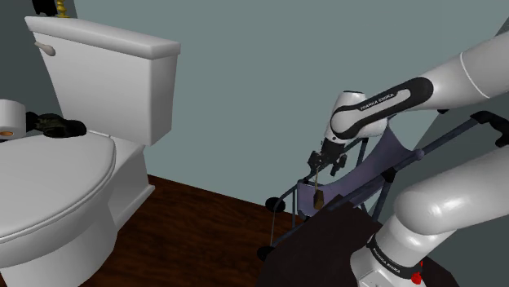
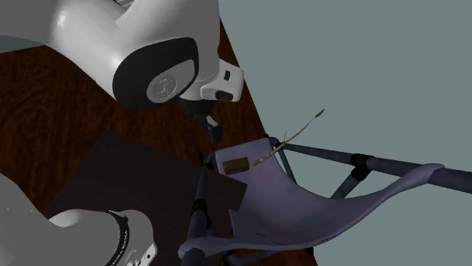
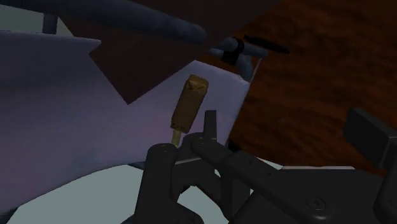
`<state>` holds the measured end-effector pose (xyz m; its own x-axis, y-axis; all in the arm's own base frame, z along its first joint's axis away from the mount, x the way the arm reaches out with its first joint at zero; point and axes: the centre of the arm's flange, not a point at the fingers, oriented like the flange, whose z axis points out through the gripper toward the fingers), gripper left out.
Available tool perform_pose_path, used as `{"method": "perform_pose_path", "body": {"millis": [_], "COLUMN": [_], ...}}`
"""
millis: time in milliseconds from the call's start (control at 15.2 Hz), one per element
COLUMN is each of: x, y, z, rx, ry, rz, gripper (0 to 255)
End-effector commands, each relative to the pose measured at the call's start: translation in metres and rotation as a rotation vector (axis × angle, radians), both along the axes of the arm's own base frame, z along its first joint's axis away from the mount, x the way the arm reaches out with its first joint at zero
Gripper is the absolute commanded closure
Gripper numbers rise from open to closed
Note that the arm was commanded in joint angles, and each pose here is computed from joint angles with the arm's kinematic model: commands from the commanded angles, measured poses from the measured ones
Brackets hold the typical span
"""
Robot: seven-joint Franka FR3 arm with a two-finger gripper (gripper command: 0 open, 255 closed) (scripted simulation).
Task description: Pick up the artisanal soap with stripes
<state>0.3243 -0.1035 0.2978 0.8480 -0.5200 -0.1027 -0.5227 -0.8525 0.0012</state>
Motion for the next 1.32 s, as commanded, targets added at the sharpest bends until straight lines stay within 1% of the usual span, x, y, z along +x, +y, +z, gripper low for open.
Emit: {"method": "perform_pose_path", "body": {"millis": [0,792,858,1254], "x": [0.000,-0.015,-0.015,-0.015], "y": [-0.009,-0.083,-0.084,-0.084], "z": [-0.023,-0.157,-0.159,-0.191], "rx": [-0.015,-0.095,-0.095,-0.095], "ry": [-0.008,-0.037,-0.037,-0.037], "rz": [-0.063,-0.427,-0.431,-0.431], "gripper": [0,0,0,0]}}
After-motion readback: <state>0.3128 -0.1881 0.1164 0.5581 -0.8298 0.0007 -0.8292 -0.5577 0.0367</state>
